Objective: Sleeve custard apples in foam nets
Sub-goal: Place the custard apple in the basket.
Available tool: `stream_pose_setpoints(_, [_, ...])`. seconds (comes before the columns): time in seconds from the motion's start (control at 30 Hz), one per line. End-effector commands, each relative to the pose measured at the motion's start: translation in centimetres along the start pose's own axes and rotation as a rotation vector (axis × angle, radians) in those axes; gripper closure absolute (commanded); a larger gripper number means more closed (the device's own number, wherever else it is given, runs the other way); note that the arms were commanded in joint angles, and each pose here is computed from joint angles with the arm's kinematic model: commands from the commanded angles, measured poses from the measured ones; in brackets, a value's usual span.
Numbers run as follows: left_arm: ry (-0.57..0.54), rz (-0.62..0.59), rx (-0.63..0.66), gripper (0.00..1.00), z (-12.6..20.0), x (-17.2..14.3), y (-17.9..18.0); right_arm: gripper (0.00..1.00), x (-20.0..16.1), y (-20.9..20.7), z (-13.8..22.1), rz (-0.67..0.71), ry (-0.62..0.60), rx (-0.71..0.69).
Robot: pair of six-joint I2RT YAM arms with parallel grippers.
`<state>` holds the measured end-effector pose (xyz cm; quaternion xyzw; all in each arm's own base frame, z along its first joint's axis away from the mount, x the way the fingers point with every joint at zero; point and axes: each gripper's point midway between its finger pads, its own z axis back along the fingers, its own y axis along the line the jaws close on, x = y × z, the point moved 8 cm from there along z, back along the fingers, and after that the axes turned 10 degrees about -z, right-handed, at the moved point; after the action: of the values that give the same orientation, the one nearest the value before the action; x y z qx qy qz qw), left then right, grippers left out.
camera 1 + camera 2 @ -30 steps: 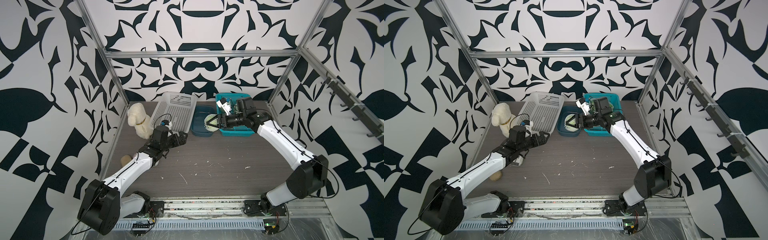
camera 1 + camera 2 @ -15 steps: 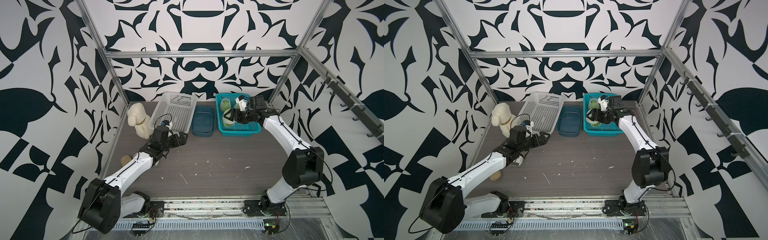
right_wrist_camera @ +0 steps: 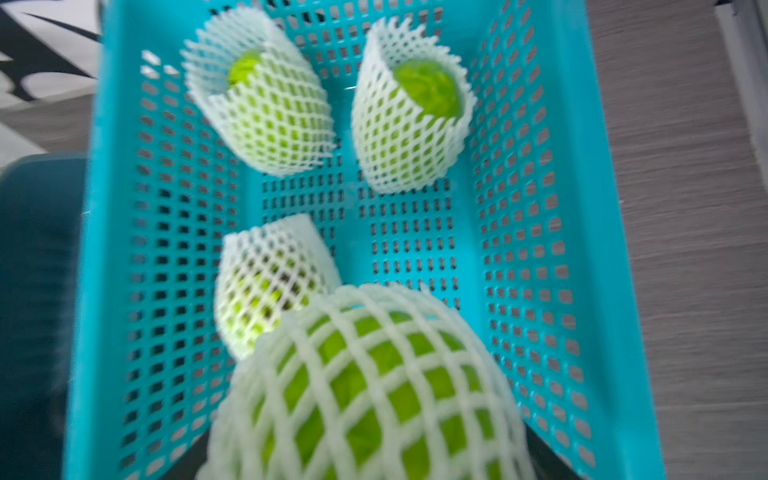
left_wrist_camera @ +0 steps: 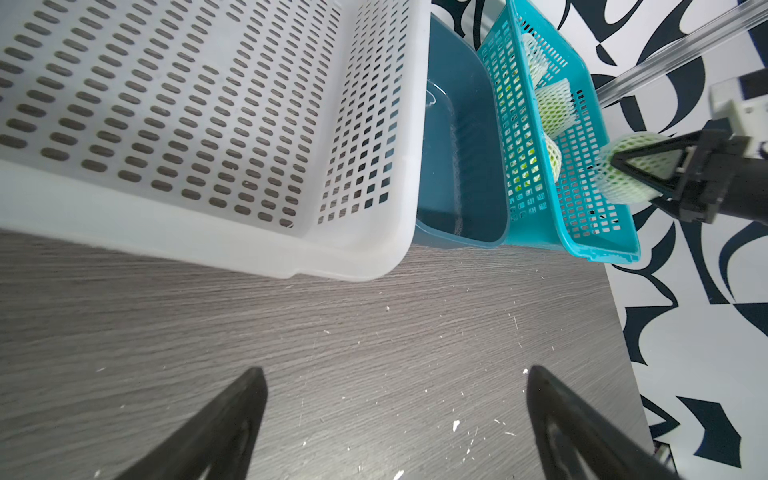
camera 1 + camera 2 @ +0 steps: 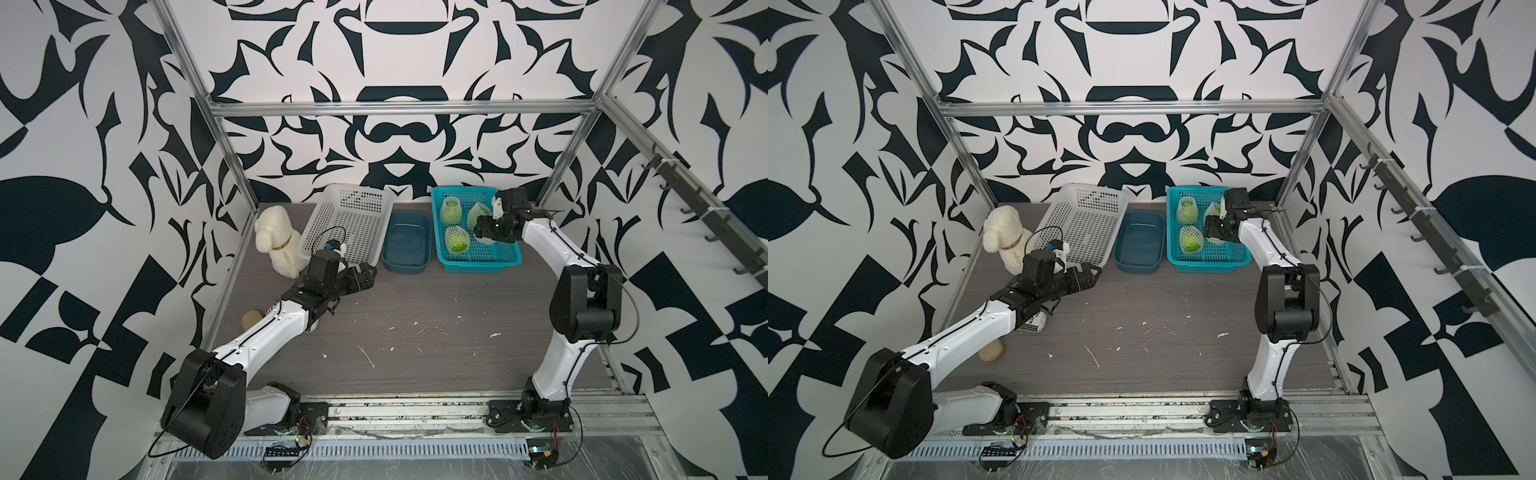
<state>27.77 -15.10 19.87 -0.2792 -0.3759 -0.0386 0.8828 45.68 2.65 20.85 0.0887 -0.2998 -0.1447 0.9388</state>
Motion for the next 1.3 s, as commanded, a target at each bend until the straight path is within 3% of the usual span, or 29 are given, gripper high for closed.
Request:
stream_pose_setpoints(0.0, [-0.024,-0.009,-0.008,0.01,0.1,1.0,-0.4,0.25,2.4,0.1,0.3,0.040,-0.099,-0.070])
stream_pose_setpoints(0.57, [0.015,0.006,-0.002,0.01,-1.3,0.7,0.0,0.25,1.6,-0.2,-7.1,0.023,-0.032,-0.064])
stream_pose_setpoints(0.93, [0.023,0.013,-0.012,0.01,-1.7,0.7,-0.1,0.24,0.3,-0.6,-8.9,0.017,0.025,-0.077])
stream_pose_setpoints(1.17, [0.025,0.013,-0.014,0.00,-1.7,0.6,-0.1,0.12,0.2,-0.7,-8.9,0.010,0.031,-0.083])
stream_pose_setpoints(1.27, [0.023,0.012,-0.016,0.00,-1.6,0.7,-0.1,0.03,0.1,-0.8,-8.9,0.000,0.033,-0.086])
